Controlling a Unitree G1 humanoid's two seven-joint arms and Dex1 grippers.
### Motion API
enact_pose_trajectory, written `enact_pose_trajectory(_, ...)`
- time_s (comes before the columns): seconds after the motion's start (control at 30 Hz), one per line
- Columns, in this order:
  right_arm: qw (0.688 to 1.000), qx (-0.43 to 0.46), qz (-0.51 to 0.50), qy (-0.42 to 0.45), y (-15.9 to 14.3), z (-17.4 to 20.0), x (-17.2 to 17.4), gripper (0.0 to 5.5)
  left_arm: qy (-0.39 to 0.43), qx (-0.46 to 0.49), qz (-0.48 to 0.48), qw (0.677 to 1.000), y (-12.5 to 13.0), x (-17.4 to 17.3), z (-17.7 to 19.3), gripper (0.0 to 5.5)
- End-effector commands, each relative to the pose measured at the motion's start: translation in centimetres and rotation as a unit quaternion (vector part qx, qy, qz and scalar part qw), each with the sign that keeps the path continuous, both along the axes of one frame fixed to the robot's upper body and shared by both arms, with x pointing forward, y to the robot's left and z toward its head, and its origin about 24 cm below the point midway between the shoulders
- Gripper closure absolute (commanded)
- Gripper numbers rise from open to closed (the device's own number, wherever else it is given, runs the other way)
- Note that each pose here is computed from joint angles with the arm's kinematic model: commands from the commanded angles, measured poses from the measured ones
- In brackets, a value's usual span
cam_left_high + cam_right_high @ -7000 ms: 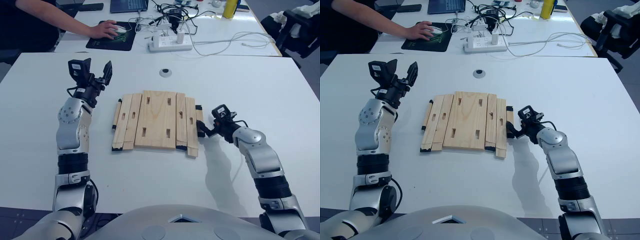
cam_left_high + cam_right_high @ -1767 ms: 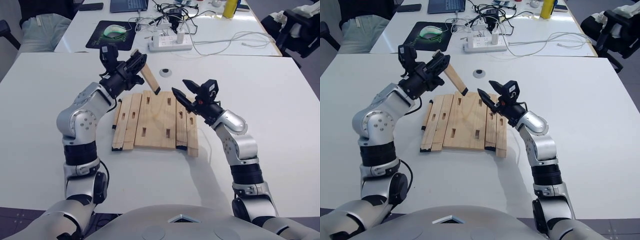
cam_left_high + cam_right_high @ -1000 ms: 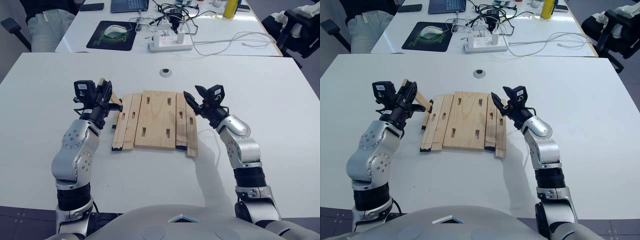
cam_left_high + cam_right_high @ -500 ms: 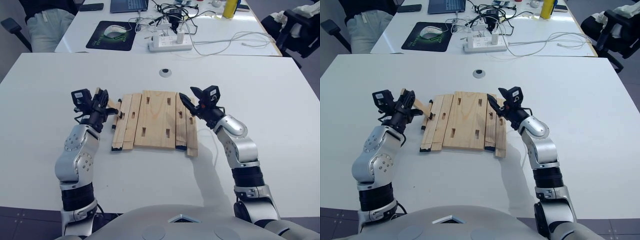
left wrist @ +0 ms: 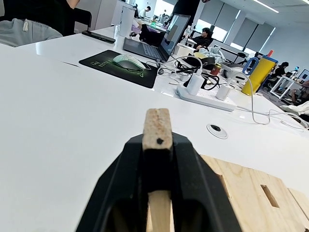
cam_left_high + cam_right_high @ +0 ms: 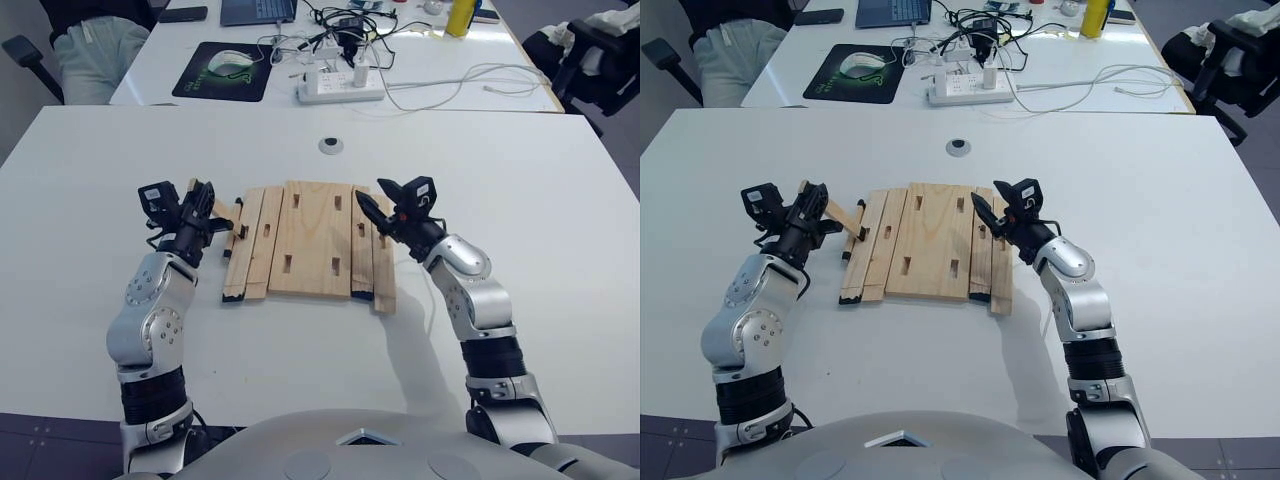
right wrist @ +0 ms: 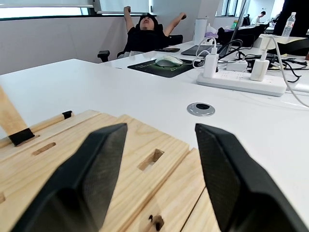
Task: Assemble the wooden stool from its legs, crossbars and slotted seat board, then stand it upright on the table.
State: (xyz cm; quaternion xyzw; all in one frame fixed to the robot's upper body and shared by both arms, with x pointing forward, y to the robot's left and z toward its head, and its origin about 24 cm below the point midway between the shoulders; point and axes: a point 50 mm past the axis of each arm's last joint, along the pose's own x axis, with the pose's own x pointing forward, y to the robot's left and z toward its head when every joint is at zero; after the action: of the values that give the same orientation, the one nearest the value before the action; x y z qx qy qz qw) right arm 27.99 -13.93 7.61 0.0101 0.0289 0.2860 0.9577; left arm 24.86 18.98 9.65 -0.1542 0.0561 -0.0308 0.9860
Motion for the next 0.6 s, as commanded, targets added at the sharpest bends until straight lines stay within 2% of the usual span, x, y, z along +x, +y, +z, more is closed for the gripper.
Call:
enact_pose_trajectory(0.03,1.0,-0.001,-0.004,-0.005,-0.06,0.13,-0.02,2.88,-0.001,-0.003,-0.013,1.0,-0.52,0.45,0.64,5.07)
enact_pose_trajectory(0.6,1.0,-0.003,0.013,-0.006,0.43,0.62,-0.01,2.88,0.005,0.011,-0.001,1.0,-0.07,0.32,0.3,5.07)
